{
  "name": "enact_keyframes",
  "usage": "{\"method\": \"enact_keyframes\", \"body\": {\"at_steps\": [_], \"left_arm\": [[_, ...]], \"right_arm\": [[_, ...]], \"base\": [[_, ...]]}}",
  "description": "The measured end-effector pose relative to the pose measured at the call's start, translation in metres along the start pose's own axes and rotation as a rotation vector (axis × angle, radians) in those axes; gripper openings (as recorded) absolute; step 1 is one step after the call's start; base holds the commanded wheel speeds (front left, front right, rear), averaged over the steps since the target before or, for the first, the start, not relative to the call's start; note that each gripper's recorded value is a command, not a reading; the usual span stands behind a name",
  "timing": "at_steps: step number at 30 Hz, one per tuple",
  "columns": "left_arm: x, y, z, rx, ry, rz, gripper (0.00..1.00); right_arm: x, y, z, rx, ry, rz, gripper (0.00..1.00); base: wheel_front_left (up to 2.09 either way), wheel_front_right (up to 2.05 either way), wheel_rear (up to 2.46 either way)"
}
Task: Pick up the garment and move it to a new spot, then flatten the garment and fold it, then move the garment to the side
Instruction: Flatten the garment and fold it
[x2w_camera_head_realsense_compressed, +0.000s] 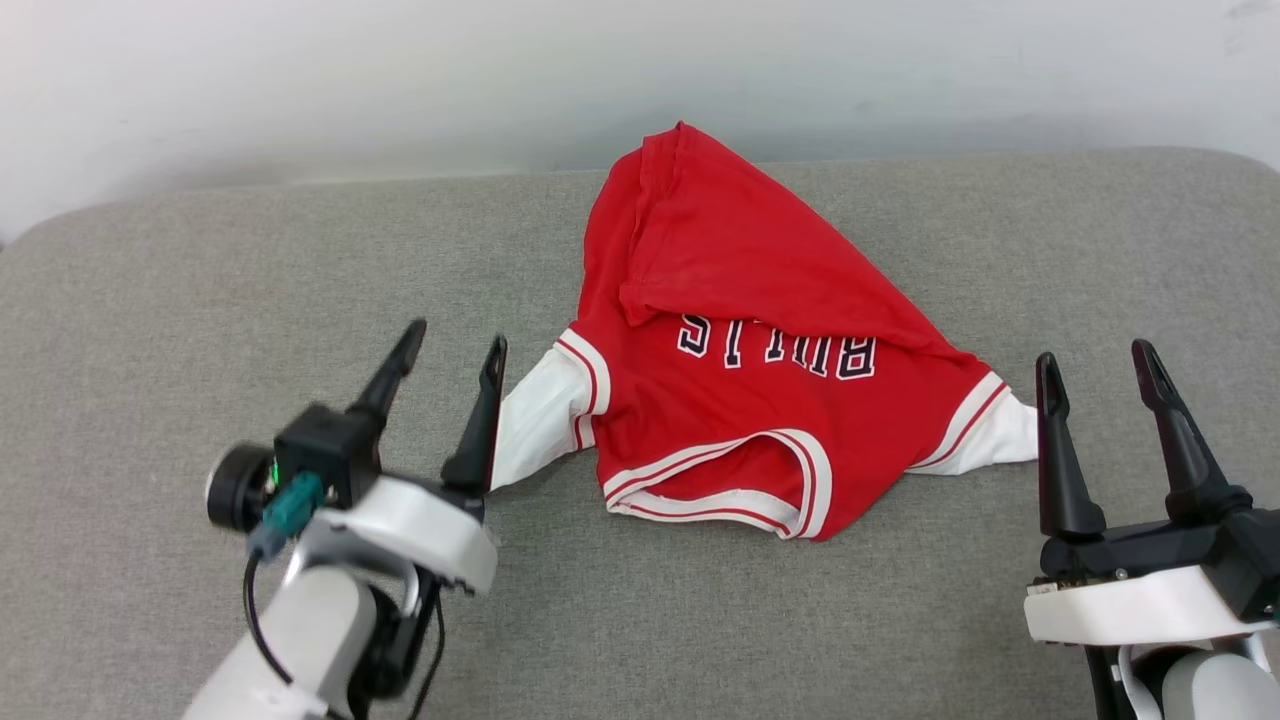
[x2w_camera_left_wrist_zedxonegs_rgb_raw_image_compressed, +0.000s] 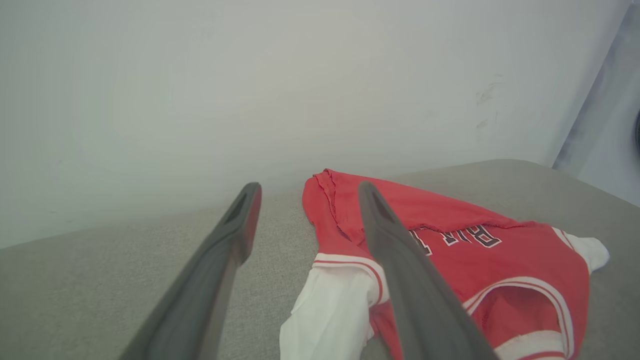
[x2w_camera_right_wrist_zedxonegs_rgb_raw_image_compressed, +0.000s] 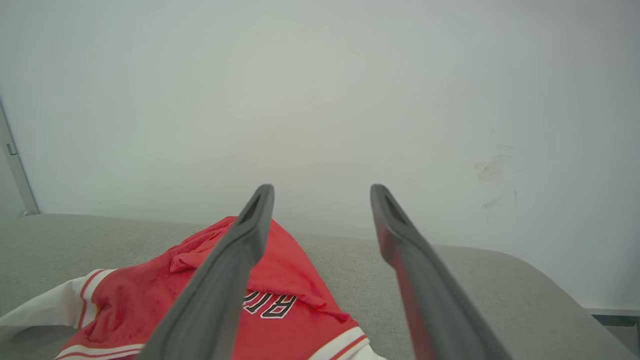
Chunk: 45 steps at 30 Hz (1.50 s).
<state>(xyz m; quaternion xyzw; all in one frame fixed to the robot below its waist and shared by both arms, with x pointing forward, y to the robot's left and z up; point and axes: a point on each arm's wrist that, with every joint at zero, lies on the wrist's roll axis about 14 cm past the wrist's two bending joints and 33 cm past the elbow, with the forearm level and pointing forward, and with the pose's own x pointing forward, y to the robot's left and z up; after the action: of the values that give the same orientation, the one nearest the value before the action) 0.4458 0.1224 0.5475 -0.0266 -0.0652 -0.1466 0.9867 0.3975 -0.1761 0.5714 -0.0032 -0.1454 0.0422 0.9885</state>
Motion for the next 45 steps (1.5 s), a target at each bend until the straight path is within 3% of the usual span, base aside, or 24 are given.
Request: {"method": "enact_keyframes", "body": {"at_steps": [6,12,27,32,40,41,42,43,45], "left_arm": [[-0.029,-0.009,-0.021,-0.060,0.054,0.030,1.00],[-0.027,-0.006,-0.044,-0.094,0.193,0.022,1.00],[-0.005,0.010,-0.128,-0.223,0.985,-0.115,1.00],[-0.018,0.011,-0.157,-0.170,1.157,-0.149,1.00],[-0.020,0.012,-0.182,-0.084,1.256,-0.187,1.00],[-0.021,0.012,-0.184,-0.082,1.266,-0.191,0.95],[-0.021,0.011,-0.186,-0.076,1.275,-0.200,0.07],[-0.021,0.010,-0.188,-0.070,1.281,-0.212,0.00],[-0.019,0.013,-0.190,-0.074,1.266,-0.197,0.00]], "right_arm": [[-0.002,0.001,-0.004,0.000,0.013,0.003,1.00],[-0.002,0.002,-0.014,0.001,0.039,0.006,1.00],[0.010,-0.002,-0.046,0.023,0.107,-0.005,1.00],[0.007,-0.009,-0.053,0.023,0.128,-0.026,1.00],[0.005,-0.016,-0.057,0.020,0.143,-0.046,1.00],[0.006,-0.017,-0.058,0.019,0.144,-0.047,1.00],[0.006,-0.018,-0.058,0.019,0.145,-0.049,1.00],[0.005,-0.018,-0.059,0.018,0.147,-0.051,1.00],[0.005,-0.019,-0.060,0.017,0.150,-0.052,1.00]], "base": [[0.00,0.00,0.00],[0.00,0.00,0.00],[0.00,0.00,0.00],[0.00,0.00,0.00],[0.00,0.00,0.00],[0.00,0.00,0.00],[0.00,0.00,0.00],[0.00,0.00,0.00],[0.00,0.00,0.00]]}}
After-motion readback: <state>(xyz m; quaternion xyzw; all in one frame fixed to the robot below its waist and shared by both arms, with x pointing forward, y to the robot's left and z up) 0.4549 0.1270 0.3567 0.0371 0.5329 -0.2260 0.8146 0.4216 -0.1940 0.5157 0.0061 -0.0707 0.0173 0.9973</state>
